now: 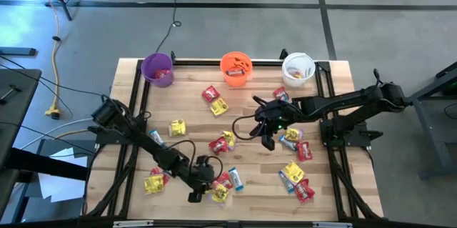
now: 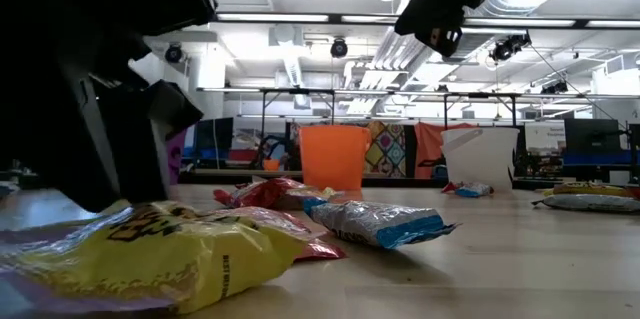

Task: Organize candy in baskets
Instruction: Put the yellow candy into the white bucket

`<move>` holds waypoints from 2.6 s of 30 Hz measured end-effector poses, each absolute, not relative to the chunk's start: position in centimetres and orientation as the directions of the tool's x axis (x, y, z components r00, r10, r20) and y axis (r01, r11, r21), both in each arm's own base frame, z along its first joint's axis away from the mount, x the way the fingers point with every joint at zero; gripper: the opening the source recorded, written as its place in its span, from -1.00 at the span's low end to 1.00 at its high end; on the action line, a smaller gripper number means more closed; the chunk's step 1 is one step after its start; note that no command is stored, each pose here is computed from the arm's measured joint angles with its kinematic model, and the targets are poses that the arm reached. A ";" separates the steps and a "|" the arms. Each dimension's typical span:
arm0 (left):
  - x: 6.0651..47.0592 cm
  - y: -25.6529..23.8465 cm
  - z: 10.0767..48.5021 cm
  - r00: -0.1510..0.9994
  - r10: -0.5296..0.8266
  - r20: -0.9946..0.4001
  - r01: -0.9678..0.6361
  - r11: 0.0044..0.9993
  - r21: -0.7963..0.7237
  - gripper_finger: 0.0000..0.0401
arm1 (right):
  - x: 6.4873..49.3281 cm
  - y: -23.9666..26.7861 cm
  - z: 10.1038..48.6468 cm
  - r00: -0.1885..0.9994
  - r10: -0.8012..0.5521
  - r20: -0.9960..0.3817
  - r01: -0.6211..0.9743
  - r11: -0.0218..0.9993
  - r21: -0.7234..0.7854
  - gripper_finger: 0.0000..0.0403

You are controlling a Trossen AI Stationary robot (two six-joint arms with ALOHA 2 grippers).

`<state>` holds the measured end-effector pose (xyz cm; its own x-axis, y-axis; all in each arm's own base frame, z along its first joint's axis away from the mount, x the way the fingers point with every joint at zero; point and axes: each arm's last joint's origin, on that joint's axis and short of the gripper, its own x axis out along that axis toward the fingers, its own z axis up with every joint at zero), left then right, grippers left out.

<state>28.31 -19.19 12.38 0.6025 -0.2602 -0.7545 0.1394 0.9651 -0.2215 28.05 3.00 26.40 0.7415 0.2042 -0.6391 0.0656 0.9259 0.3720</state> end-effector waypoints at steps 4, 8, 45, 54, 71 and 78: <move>28.3 -19.2 12.4 0.590 -0.277 -0.758 0.151 0.961 -0.233 -0.25 | 28.1 3.0 26.4 0.741 0.208 -0.638 0.058 0.927 0.370 -1.00; 28.6 -18.9 11.8 0.575 -0.276 -0.771 0.134 0.961 -0.244 -0.25 | 28.1 3.0 26.4 0.742 0.208 -0.638 0.057 0.928 0.369 -1.00; 28.7 -18.7 12.2 0.480 -0.445 -0.756 0.046 0.874 -0.485 -0.94 | 28.1 3.0 26.4 0.742 0.204 -0.638 0.043 0.936 0.350 -1.00; 27.8 -20.0 12.2 0.501 -0.414 -0.761 -0.149 0.824 -0.546 -0.49 | 28.1 3.0 26.4 0.741 0.211 -0.637 0.025 0.940 0.341 -1.00; 28.3 -20.3 11.3 0.575 -0.338 -0.745 -0.196 0.827 -0.527 -0.26 | 28.0 3.1 26.4 0.736 0.233 -0.636 -0.008 0.942 0.336 -1.00; 28.4 -20.3 11.2 0.578 -0.334 -0.744 -0.166 0.845 -0.508 -0.27 | 28.0 3.1 26.4 0.736 0.233 -0.636 -0.008 0.942 0.336 -1.00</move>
